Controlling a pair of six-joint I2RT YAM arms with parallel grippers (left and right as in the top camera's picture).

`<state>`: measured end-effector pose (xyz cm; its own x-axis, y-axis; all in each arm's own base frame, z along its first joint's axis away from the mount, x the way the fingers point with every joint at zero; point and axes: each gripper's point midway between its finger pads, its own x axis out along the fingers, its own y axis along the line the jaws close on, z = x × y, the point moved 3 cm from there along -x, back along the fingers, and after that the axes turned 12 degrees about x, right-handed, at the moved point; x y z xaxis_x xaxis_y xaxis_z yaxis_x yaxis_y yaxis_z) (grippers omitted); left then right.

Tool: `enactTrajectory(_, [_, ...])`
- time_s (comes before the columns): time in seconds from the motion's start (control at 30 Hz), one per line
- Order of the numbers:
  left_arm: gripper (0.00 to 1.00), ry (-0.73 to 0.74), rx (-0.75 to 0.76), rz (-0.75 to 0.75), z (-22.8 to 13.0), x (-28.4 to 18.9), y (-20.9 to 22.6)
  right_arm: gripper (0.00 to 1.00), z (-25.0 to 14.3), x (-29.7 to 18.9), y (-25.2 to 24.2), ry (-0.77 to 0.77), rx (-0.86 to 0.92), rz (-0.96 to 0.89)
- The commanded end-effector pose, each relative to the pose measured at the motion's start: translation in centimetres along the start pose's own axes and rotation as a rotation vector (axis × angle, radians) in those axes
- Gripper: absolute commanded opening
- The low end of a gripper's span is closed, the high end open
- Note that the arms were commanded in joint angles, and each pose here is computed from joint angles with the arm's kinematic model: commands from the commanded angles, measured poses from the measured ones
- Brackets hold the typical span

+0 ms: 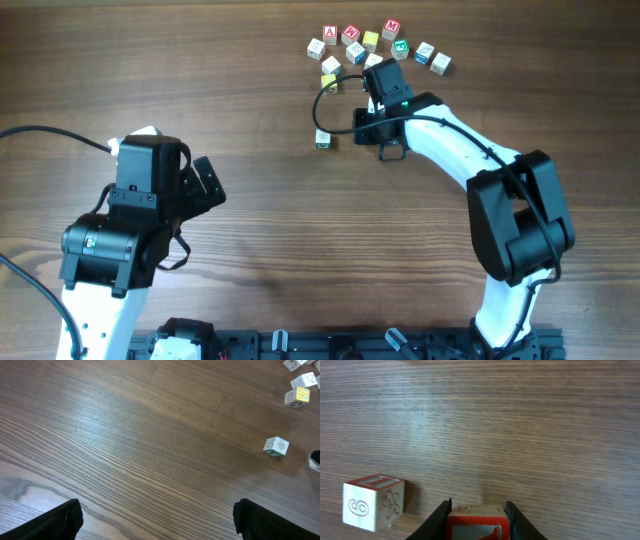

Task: Form a horizontal line
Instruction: 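Grasp the red 'A' block with the right gripper and lift, then place the 'A' block to the right of the '9' block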

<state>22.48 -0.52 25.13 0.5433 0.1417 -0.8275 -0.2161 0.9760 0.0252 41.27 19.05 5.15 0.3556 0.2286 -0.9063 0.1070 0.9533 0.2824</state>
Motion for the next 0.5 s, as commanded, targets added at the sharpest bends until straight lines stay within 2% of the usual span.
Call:
enactTrajectory(0.0, [1.00,-0.002,-0.014,-0.004,0.0,0.0,0.0,0.33,-0.4,-0.1,1.4,-0.014,-0.032,0.047])
enactTrajectory(0.07, [1.00,-0.002,-0.014,-0.004,0.0,0.0,0.0,0.37,-0.4,-0.1,2.1,-0.026,-0.047,0.061])
enactTrajectory(0.1, [1.00,-0.002,-0.014,-0.004,0.0,0.0,0.0,0.43,-0.5,-0.1,2.3,-0.029,-0.049,0.065])
enactTrajectory(0.2, [1.00,-0.002,-0.014,-0.004,0.0,0.0,0.0,0.45,-0.5,-0.1,2.3,-0.029,-0.049,0.065])
enactTrajectory(0.27, [1.00,-0.002,-0.014,-0.004,0.0,0.0,0.0,0.52,-0.4,-0.1,2.3,-0.032,-0.049,0.068])
enactTrajectory(0.37, [1.00,-0.002,-0.014,-0.004,0.0,0.0,0.0,0.56,0.3,-0.2,2.8,-0.063,-0.051,0.088])
enactTrajectory(0.4, [1.00,-0.002,-0.014,-0.004,0.0,0.0,0.0,0.61,0.7,-0.3,3.1,-0.084,-0.052,0.102])
enactTrajectory(0.47, [1.00,-0.002,-0.014,-0.004,0.0,0.0,0.0,0.63,1.1,-0.4,3.3,-0.096,-0.021,0.112])
